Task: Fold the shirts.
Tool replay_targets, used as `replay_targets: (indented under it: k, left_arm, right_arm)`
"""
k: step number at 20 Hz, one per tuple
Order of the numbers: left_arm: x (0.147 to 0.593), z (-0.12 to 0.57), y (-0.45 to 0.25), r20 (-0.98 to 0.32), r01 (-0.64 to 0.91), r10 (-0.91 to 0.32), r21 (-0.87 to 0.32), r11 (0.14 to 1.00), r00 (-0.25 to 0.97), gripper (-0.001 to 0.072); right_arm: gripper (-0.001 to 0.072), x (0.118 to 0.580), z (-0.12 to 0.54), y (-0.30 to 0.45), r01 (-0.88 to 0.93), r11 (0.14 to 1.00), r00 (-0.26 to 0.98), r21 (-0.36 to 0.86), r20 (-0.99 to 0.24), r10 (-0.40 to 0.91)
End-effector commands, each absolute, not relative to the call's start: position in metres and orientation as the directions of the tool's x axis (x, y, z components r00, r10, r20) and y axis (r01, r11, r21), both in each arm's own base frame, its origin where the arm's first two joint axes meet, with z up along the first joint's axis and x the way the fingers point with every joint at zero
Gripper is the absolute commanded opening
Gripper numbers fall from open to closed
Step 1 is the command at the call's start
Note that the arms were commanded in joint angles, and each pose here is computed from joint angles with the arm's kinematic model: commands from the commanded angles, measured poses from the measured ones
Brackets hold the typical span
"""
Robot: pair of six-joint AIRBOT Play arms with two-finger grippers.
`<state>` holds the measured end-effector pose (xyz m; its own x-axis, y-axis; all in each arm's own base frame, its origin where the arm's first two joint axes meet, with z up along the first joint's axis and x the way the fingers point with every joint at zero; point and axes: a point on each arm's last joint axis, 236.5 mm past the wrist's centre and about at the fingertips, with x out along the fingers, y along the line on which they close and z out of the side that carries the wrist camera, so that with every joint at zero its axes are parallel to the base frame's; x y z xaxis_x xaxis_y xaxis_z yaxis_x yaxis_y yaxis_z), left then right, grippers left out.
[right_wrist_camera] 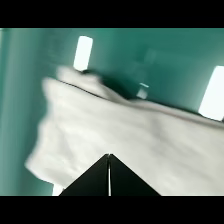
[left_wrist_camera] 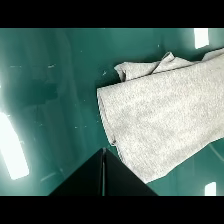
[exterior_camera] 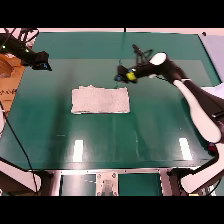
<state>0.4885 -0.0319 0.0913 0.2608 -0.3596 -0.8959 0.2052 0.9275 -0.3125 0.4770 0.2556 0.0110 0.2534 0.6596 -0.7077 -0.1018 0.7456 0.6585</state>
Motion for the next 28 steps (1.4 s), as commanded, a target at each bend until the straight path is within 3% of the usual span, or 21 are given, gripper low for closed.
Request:
replay_targets:
  k: [1, 2, 10, 11, 12, 13, 14, 17, 21, 28]
  left_arm:
    - [0.49, 0.092, -0.031, -0.894, 0.196, -0.357, -0.312, 0.93, 0.27, 0.0022]
    - [0.491, 0.093, -0.031, -0.893, 0.196, -0.357, -0.311, 0.93, 0.274, 0.0022]
    - [0.494, 0.093, -0.03, -0.891, 0.194, -0.354, -0.308, 0.931, 0.284, 0.0022]
    - [0.494, 0.093, -0.03, -0.891, 0.195, -0.354, -0.308, 0.931, 0.283, 0.0022]
    - [0.493, 0.093, -0.03, -0.891, 0.195, -0.354, -0.308, 0.931, 0.283, 0.0022]
    - [0.493, 0.093, -0.03, -0.891, 0.195, -0.354, -0.308, 0.931, 0.283, 0.0022]
    - [0.493, 0.093, -0.03, -0.892, 0.195, -0.354, -0.308, 0.931, 0.283, 0.0022]
    - [0.491, 0.092, -0.03, -0.894, 0.196, -0.355, -0.309, 0.931, 0.273, 0.0022]
    - [0.491, 0.092, -0.031, -0.894, 0.198, -0.355, -0.309, 0.93, 0.272, 0.0022]
    - [0.491, 0.092, -0.031, -0.894, 0.197, -0.355, -0.309, 0.93, 0.273, 0.0022]
  right_arm:
    - [0.0416, 0.44, -0.043, 0.166, 0.061, 0.844, 0.172, 0.532, -0.839, 0.517]
    - [0.0591, 0.431, -0.06, 0.161, 0.108, 0.837, 0.156, 0.536, -0.841, 0.518]
    - [0.0581, 0.431, -0.087, 0.253, 0.103, 0.657, 0.198, 0.747, -0.663, 0.722]
    - [0.0505, 0.433, -0.084, 0.268, 0.094, 0.639, 0.204, 0.763, -0.643, 0.738]
    - [0.0272, 0.437, -0.077, 0.281, 0.073, 0.631, 0.213, 0.772, -0.63, 0.746]
    - [0.0108, 0.441, -0.066, 0.289, 0.042, 0.625, 0.221, 0.779, -0.618, 0.755]
    - [0.0013, 0.448, -0.05, 0.297, 0.005, 0.613, 0.229, 0.79, -0.598, 0.768]
    - [0.001, 0.477, 0.017, 0.292, -0.089, 0.57, 0.304, 0.817, -0.523, 0.797]
    - [0.0009, 0.51, 0.119, 0.199, -0.106, 0.567, 0.508, 0.817, -0.446, 0.737]
    - [0.0009, 0.493, 0.214, -0.059, 0.065, 0.629, 0.836, 0.775, -0.386, 0.39]
